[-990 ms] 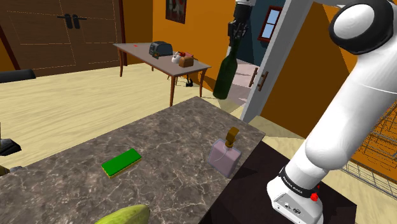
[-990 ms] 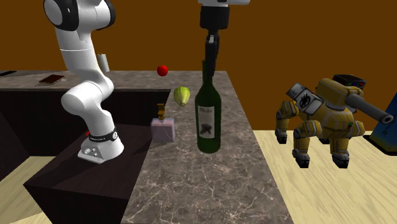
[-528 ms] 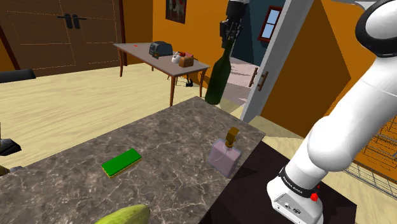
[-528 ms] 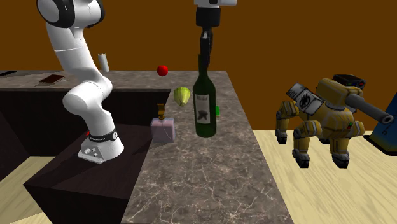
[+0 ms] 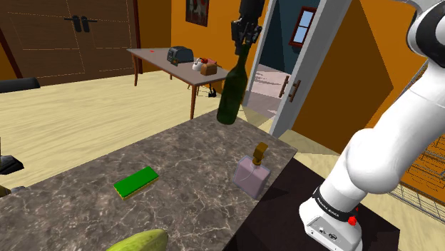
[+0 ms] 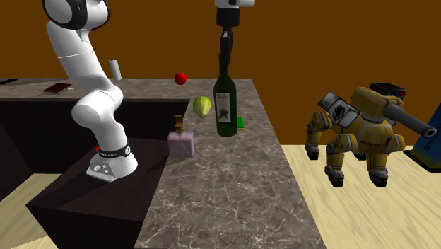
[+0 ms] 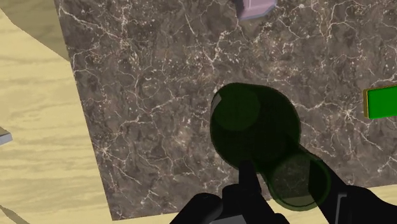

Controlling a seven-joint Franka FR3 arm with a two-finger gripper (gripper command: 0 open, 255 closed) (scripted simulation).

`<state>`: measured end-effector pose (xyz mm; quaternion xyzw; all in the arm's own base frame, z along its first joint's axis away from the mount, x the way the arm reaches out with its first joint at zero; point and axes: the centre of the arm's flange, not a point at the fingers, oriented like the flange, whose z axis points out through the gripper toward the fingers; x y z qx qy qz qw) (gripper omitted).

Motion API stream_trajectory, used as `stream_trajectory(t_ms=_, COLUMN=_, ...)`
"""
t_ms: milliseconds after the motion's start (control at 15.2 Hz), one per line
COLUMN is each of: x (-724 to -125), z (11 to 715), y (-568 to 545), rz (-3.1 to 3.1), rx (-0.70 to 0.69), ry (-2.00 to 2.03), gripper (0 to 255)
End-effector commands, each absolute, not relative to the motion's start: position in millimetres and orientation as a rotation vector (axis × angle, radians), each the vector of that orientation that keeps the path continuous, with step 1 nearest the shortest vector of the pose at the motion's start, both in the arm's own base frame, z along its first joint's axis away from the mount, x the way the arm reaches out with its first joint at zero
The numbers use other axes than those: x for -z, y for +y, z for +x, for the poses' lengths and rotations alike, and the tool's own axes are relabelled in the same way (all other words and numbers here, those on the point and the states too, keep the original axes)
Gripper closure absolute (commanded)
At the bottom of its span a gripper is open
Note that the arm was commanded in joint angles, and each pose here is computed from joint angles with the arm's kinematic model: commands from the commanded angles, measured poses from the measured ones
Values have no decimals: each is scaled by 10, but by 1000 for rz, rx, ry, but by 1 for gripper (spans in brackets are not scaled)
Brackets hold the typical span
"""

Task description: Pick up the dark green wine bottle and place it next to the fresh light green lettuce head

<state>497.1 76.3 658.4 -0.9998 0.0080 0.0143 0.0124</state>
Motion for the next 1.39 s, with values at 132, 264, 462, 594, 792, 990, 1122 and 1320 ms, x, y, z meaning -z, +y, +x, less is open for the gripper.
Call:
stream_trajectory(t_ms=132, x=-6572, z=4843, y=1283, rz=-3116, rx=-43, ry=27, gripper=255)
stream_trajectory(t_ms=264, x=-6573, z=4784, y=1541, rz=-3116, rx=-43, ry=27, gripper=255)
stream_trajectory(t_ms=462, x=-6574, z=4695, y=1927, rz=-3116, rx=-43, ry=27, gripper=255)
stream_trajectory(t_ms=594, x=-6574, z=4636, y=2184, rz=-3116, rx=-43, ry=27, gripper=255)
stream_trajectory(t_ms=792, x=-6575, z=4547, y=2570, rz=-3116, rx=-43, ry=27, gripper=255)
stream_trajectory(t_ms=990, x=-6576, z=4458, y=2956, rz=-3116, rx=-43, ry=27, gripper=255)
stream_trajectory(t_ms=1122, x=-6577, z=4398, y=3213, rz=-3116, rx=-43, ry=27, gripper=255)
stream_trajectory(t_ms=1320, x=-6578, z=4309, y=3599, rz=-3116, rx=-43, ry=27, gripper=255)
